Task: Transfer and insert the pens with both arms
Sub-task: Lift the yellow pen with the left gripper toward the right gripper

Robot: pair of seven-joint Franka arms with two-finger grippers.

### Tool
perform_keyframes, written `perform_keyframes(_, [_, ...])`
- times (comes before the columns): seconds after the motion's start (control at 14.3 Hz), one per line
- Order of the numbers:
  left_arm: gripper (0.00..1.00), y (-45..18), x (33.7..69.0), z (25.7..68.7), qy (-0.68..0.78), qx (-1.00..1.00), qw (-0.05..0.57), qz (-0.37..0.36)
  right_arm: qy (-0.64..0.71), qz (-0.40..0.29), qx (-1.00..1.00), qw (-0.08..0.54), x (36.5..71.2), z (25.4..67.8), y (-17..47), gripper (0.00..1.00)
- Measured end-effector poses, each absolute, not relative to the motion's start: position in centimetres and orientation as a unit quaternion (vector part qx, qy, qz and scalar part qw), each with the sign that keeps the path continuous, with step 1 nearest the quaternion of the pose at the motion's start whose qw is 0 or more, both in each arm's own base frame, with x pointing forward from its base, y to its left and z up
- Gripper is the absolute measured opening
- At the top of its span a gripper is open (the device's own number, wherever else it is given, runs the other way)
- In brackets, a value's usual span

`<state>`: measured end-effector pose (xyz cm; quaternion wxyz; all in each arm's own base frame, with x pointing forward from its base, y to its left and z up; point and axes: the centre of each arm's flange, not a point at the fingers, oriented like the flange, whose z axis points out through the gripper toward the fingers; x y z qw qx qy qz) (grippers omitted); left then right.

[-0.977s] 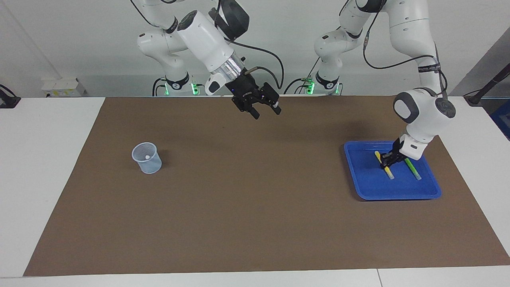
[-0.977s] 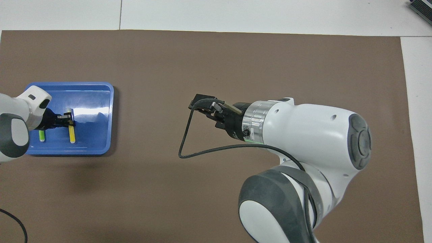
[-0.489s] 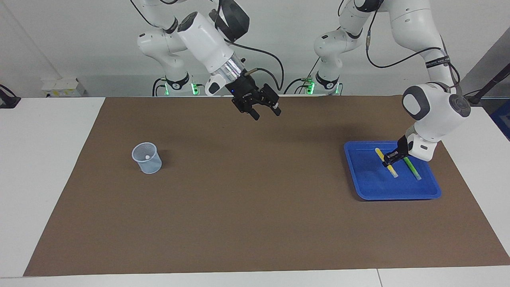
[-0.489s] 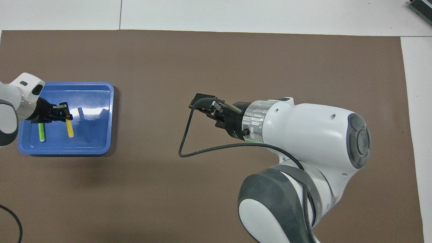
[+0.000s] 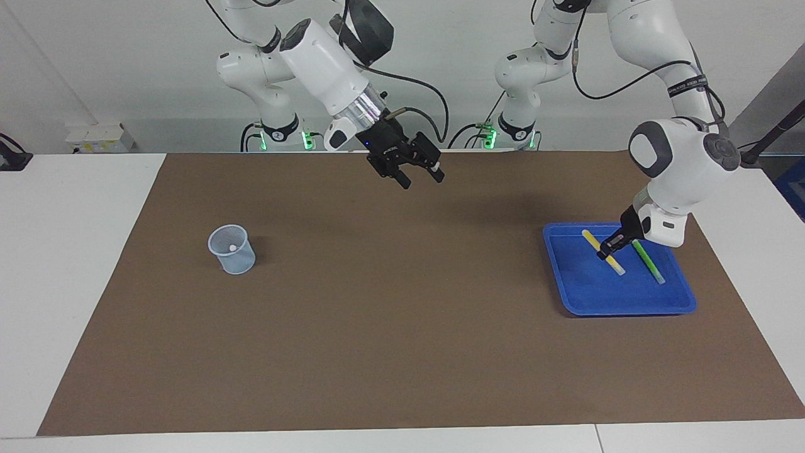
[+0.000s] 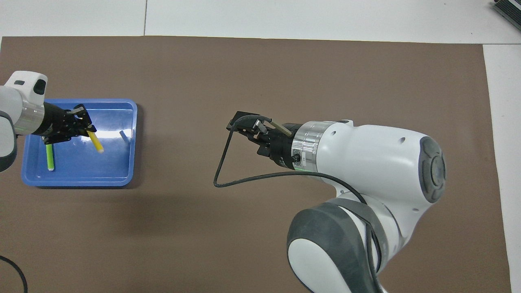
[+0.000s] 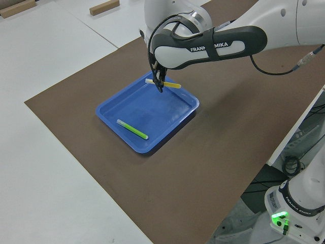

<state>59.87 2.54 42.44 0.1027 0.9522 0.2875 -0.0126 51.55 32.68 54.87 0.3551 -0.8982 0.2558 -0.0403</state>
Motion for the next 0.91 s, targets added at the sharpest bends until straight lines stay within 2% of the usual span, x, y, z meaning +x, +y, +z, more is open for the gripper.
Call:
perform_keyframes(0.21, [0.18,1.9,59.4,45.7,0.366,0.919,0.143,-0.006,0.257,-0.04,-0.898,0.355,51.5,54.9,32.7,1.0])
perform_keyframes(0.63, [0.18,-2.5,57.7,51.8,0.487,0.853,0.185,-0.006,0.257,-0.039,-0.898,0.355,51.5,54.9,32.7,1.0])
perform_keyframes(0.91, [0.18,-5.2,56.6,54.4,0.541,0.813,0.215,-0.024,0.257,-0.039,-0.898,0.355,51.5,54.9,32.7,1.0])
